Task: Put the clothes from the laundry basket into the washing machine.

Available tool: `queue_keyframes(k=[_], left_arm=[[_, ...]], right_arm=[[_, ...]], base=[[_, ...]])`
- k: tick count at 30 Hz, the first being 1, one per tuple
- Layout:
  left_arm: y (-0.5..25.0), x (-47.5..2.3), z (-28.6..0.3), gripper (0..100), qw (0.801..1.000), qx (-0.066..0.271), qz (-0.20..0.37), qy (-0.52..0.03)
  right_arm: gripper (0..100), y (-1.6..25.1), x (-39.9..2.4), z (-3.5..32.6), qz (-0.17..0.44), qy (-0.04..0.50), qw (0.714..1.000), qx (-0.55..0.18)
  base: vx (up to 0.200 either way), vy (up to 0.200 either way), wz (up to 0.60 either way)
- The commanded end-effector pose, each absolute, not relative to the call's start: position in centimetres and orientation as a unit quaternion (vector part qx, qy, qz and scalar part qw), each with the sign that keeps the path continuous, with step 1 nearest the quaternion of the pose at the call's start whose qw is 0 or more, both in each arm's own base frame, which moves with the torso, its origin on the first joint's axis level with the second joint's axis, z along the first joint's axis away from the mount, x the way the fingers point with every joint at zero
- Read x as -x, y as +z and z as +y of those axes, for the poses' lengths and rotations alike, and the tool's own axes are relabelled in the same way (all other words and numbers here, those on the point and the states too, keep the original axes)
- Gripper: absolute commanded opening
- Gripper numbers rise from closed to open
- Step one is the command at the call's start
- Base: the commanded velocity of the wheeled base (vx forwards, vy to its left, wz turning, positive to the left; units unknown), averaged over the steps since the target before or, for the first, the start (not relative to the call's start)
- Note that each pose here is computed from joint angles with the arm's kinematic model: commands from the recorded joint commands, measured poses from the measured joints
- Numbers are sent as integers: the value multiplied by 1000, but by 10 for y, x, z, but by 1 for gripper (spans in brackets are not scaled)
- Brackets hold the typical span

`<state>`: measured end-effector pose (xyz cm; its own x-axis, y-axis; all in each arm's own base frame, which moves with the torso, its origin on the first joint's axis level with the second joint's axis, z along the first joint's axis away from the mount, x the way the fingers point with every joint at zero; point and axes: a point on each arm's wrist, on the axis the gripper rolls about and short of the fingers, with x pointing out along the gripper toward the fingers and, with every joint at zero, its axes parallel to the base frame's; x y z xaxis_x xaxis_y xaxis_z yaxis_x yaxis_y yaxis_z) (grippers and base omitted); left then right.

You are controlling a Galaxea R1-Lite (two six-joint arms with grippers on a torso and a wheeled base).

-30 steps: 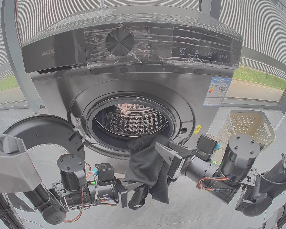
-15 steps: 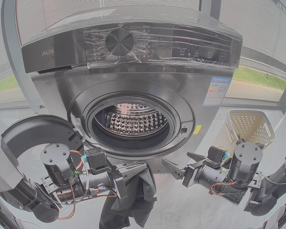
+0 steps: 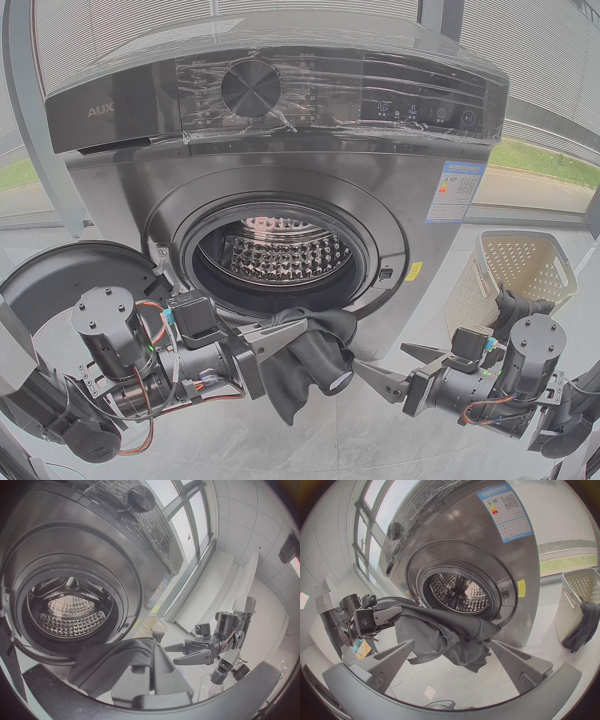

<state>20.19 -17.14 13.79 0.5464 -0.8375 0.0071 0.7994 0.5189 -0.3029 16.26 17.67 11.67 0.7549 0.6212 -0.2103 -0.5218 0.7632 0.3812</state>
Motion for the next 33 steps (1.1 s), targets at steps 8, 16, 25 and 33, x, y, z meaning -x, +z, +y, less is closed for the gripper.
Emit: queue_keyframes(k=[8,16,25,33], left_arm=[[145,-205,-174,0,867,145,56,-473],[146,-205,-173,0,867,151,58,-472],[145,-204,-171,0,867,152,55,-471],[144,-207,-174,0,876,154,52,-453]], right_arm=[[100,96,-158,173,197,303,920,-149],[100,67,-163,178,237,307,917,-87],[100,50,-179,196,213,318,921,-74],[100,45,-172,206,216,351,908,-70]], base=[[0,0,0],[0,0,0],[0,0,0],[0,0,0]])
